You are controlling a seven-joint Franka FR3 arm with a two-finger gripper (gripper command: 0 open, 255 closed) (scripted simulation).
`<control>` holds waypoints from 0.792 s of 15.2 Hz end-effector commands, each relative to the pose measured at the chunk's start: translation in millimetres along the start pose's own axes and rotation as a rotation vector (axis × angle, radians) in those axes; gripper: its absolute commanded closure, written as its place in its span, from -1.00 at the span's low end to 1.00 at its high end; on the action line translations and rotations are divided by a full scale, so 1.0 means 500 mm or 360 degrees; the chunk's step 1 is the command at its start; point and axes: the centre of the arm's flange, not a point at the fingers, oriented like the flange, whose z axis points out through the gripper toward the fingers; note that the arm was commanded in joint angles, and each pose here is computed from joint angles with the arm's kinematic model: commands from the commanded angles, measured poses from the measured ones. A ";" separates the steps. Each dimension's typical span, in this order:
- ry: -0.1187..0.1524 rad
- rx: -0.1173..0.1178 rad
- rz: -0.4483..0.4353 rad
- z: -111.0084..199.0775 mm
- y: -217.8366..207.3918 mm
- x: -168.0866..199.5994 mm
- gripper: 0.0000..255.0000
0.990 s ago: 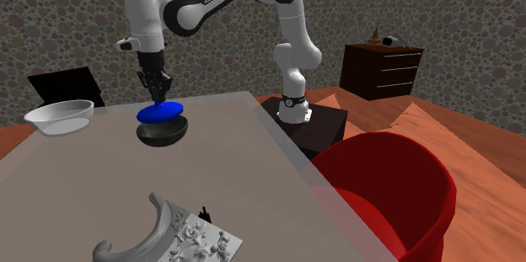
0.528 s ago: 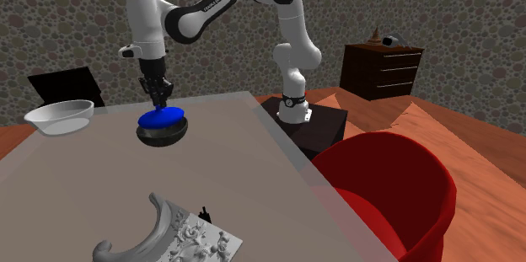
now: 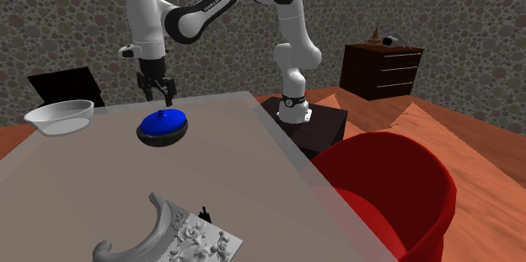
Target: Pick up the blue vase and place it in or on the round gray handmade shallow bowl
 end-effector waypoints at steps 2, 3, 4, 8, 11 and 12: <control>0.0000 0.0000 0.0000 -0.026 0.000 0.000 -1.00; 0.0000 0.0000 0.0000 -0.053 0.000 0.000 -1.00; 0.0000 0.0000 0.0000 -0.079 0.000 0.000 -1.00; 0.0000 0.0000 0.0000 -0.100 0.000 0.000 -1.00; 0.0000 0.0000 0.0000 -0.100 0.000 0.000 -1.00; 0.0000 0.0000 0.0000 -0.100 0.000 0.000 -1.00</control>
